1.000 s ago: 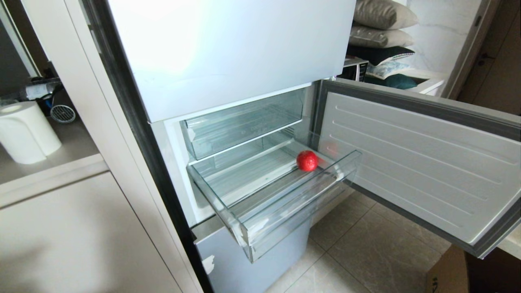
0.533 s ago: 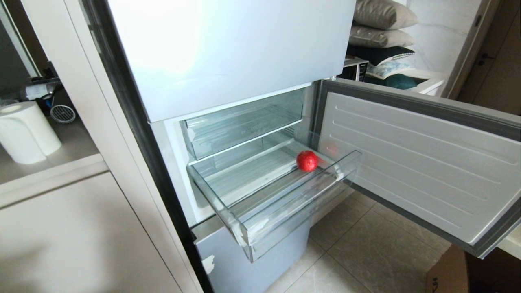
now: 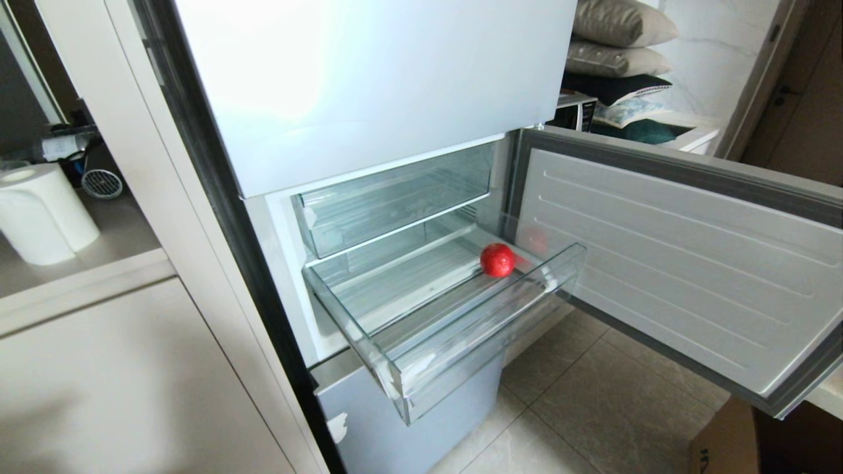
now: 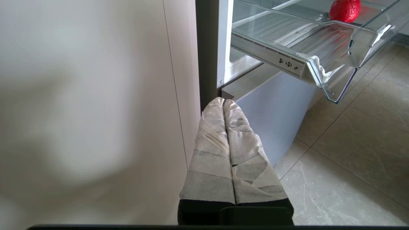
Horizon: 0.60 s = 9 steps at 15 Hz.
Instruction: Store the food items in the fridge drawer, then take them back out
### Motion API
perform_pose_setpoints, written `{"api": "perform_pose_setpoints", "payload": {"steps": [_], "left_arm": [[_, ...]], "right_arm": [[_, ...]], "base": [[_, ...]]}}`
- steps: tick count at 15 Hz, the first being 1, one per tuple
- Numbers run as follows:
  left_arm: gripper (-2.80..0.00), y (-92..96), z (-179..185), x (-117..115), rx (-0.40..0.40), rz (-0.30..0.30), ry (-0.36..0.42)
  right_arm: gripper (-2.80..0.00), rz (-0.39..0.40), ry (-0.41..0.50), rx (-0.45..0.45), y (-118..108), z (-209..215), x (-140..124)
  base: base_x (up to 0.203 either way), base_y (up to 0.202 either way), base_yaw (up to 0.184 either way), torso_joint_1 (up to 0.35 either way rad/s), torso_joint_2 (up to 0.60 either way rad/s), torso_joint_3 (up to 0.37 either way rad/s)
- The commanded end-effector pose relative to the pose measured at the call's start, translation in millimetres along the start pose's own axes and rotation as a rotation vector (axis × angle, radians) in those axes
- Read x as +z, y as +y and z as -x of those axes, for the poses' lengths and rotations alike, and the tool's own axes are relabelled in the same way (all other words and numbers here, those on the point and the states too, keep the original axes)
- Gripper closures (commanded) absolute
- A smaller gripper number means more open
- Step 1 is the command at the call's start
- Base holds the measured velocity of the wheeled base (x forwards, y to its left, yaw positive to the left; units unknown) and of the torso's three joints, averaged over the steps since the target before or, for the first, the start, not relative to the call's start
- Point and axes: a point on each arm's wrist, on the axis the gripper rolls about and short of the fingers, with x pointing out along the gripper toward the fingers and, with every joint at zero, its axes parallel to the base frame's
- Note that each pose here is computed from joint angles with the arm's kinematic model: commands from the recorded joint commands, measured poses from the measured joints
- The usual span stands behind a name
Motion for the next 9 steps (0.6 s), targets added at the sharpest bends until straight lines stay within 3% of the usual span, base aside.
{"api": "perform_pose_setpoints", "payload": {"steps": [1,9], "left_arm": [[0.00,0.0,0.0,0.0,0.001,0.000,0.000],[0.00,0.0,0.0,0.0,0.001,0.000,0.000]], "right_arm": [[-2.80,-0.001,0.007,0.000,-1.0,-2.7,-4.0],[-2.80,-0.008,0.045,0.004,-1.9,-14.1,-20.8]], "base": [[0.000,0.000,0.000,0.000,0.00,0.000],[0.000,0.000,0.000,0.000,0.00,0.000]]}}
